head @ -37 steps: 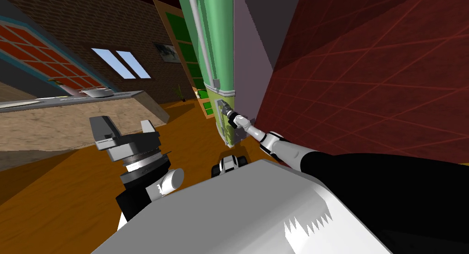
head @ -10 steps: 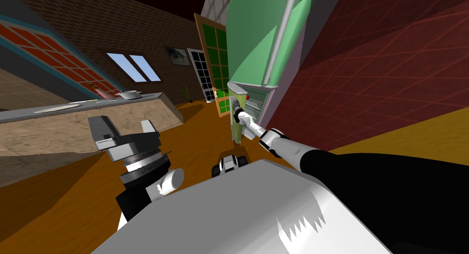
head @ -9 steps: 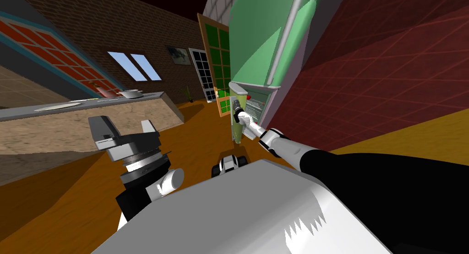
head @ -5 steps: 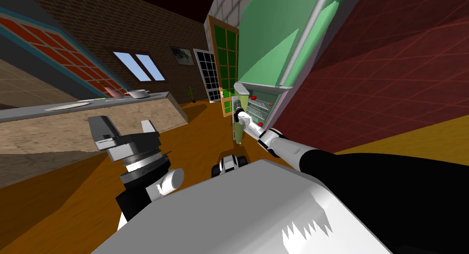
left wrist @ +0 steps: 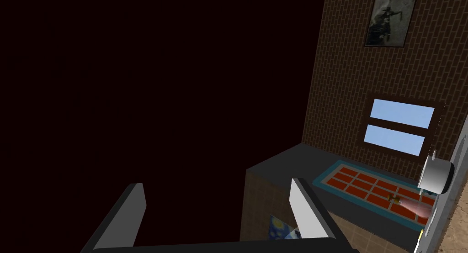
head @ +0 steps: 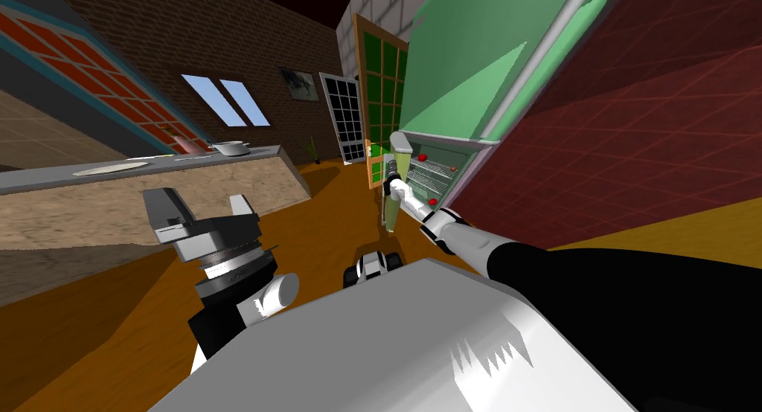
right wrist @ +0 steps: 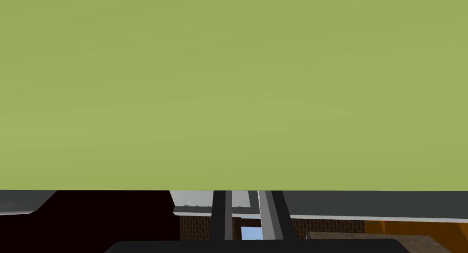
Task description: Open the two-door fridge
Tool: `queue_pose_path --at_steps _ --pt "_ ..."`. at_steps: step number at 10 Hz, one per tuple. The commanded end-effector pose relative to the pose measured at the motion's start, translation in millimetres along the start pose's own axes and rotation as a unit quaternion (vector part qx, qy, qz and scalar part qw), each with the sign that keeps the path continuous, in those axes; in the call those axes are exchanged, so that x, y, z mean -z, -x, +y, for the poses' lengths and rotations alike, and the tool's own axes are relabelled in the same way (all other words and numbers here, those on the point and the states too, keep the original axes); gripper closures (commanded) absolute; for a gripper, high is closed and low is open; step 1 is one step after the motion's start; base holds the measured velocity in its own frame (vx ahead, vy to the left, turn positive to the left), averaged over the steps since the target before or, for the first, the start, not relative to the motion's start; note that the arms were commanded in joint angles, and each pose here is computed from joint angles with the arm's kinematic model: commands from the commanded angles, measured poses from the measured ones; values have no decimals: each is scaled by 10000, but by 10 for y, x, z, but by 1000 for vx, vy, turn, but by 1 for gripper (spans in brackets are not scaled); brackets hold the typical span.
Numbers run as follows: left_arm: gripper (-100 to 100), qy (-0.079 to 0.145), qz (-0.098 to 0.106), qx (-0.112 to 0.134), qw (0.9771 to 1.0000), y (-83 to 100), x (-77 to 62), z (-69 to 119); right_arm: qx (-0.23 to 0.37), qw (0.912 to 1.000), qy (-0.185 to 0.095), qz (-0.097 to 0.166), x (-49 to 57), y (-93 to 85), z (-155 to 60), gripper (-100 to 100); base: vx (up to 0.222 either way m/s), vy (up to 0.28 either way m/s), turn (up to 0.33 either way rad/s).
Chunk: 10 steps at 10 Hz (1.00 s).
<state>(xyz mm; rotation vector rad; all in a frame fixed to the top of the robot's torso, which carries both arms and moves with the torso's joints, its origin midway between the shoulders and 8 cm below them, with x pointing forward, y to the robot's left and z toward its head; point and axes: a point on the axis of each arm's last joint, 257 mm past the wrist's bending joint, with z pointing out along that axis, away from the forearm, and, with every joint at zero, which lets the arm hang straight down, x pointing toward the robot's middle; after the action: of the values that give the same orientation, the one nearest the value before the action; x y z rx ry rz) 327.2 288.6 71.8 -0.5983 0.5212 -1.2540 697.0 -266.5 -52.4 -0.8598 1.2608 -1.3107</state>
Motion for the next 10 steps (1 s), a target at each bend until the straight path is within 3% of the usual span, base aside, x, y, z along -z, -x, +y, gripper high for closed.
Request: queue_pose_path --at_steps 1,2,4,5,10 --pt "0 1 -1 1 10000 0 0 0 76 9993 -160 318 -83 -182 -144 100 106 298 -27" --pt "0 -1 0 1 10000 0 0 -1 101 9996 -35 279 -61 -159 -30 100 30 102 -6" --pt "0 1 0 -1 10000 0 0 0 163 9976 -132 667 -74 -406 -98 100 132 189 -4" --pt "0 0 0 0 10000 0 0 0 163 9976 -132 667 -74 -406 -98 100 159 224 -6" --pt "0 0 0 -1 10000 0 0 -1 257 9918 -290 1222 -66 -750 -225 100 158 216 7"
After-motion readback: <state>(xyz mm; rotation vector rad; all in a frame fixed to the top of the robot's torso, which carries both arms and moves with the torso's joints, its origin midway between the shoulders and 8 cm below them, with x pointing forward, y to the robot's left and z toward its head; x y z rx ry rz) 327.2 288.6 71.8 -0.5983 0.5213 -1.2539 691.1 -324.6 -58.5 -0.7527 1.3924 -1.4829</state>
